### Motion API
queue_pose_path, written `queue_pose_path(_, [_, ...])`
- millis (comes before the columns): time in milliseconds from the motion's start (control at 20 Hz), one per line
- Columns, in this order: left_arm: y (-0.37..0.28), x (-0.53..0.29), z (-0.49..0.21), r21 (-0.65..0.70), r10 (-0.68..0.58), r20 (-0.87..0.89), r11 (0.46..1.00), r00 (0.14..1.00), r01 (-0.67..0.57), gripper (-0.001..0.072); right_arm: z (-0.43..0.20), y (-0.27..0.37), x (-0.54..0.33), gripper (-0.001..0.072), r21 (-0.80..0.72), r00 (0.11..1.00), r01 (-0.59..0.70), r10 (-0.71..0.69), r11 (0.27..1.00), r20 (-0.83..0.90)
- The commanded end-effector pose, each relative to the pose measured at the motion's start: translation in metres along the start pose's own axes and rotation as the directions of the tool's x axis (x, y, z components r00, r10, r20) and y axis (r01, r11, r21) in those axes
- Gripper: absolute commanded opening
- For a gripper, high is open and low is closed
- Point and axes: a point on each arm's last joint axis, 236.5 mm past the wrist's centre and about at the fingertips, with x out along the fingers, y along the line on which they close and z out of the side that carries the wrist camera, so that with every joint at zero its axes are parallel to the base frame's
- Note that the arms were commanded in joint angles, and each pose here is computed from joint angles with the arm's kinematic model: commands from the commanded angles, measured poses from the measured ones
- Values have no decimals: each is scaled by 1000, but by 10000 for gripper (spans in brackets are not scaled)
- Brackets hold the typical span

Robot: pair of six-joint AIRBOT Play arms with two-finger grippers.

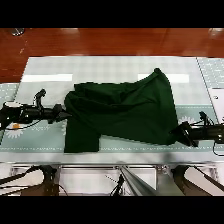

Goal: Fold the shirts.

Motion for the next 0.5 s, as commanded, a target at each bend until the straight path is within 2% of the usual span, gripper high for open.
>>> queue_pose_path(0, [-9, -1, 6, -19, -32, 24, 999, 999, 32, 39, 0, 35, 7, 22, -155, 997, -75, 71, 985, -36])
queue_pose_path(100, [-31, -11, 19, -6, -89, 79, 996, 993, 90, 39, 6, 66, -3, 19, -278, 997, -72, 62, 958, -45])
queue_pose_path(250, [-112, -66, 60, 169, -227, 241, 967, 944, 189, 38, 49, 161, -62, 19, -480, 987, -29, 101, 877, 126])
queue_pose_path(350, [-191, -135, 90, 364, -341, 402, 911, 850, 193, 38, 72, 250, -137, 19, -621, 928, 24, 214, 784, 306])
queue_pose_path(450, [-269, -221, 103, 532, -428, 562, 842, 707, 87, 38, 75, 325, -237, 19, -698, 791, 136, 347, 703, 504])
